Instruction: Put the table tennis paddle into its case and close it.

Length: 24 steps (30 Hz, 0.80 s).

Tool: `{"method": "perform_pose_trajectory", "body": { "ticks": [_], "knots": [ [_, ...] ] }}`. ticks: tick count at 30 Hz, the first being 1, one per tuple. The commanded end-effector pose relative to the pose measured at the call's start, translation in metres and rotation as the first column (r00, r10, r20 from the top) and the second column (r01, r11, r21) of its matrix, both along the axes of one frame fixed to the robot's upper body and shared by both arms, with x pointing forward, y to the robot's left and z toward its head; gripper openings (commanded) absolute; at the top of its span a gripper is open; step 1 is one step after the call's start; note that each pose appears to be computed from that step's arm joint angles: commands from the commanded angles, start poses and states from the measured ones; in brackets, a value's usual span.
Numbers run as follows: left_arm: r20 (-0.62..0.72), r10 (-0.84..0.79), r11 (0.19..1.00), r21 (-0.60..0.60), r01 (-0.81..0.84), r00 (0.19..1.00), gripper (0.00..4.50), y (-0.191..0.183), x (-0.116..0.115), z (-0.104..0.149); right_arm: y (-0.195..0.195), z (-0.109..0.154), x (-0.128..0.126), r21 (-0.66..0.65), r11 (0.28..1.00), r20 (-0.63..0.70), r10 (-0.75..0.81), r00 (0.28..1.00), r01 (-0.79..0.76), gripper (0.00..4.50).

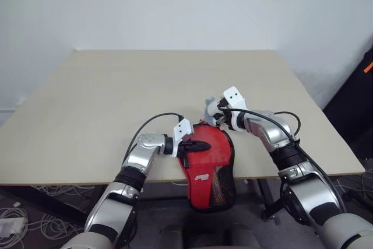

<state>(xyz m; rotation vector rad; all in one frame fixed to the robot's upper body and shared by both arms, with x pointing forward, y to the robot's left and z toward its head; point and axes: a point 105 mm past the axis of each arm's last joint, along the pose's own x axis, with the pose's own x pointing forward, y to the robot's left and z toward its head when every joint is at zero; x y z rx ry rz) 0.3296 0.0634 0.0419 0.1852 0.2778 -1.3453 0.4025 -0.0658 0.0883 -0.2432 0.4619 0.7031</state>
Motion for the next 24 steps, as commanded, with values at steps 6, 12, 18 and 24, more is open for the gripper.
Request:
{"method": "perform_pose_trajectory", "body": {
  "ticks": [6,12,18,24],
  "knots": [
    [-0.045,0.018,0.998,0.056,-0.016,0.999,0.0,0.008,-0.002,-0.018,-0.026,0.016,0.01,-0.151,0.987,0.082,0.064,0.995,-0.051,0.29],
    [-0.043,0.034,0.996,0.08,-0.03,0.998,0.0,0.011,-0.002,-0.025,-0.043,0.018,0.008,-0.187,0.978,0.068,0.102,0.992,-0.087,0.29],
    [-0.044,0.032,0.996,0.085,-0.028,0.999,0.0,0.012,-0.004,-0.029,-0.07,0.018,-0.002,-0.219,0.971,0.048,0.114,0.992,-0.101,0.29],
    [-0.044,0.023,0.995,0.095,-0.019,0.999,0.0,0.013,-0.005,-0.031,-0.093,0.025,-0.026,-0.228,0.959,0.037,0.184,0.982,-0.171,0.29]
  ]
}}
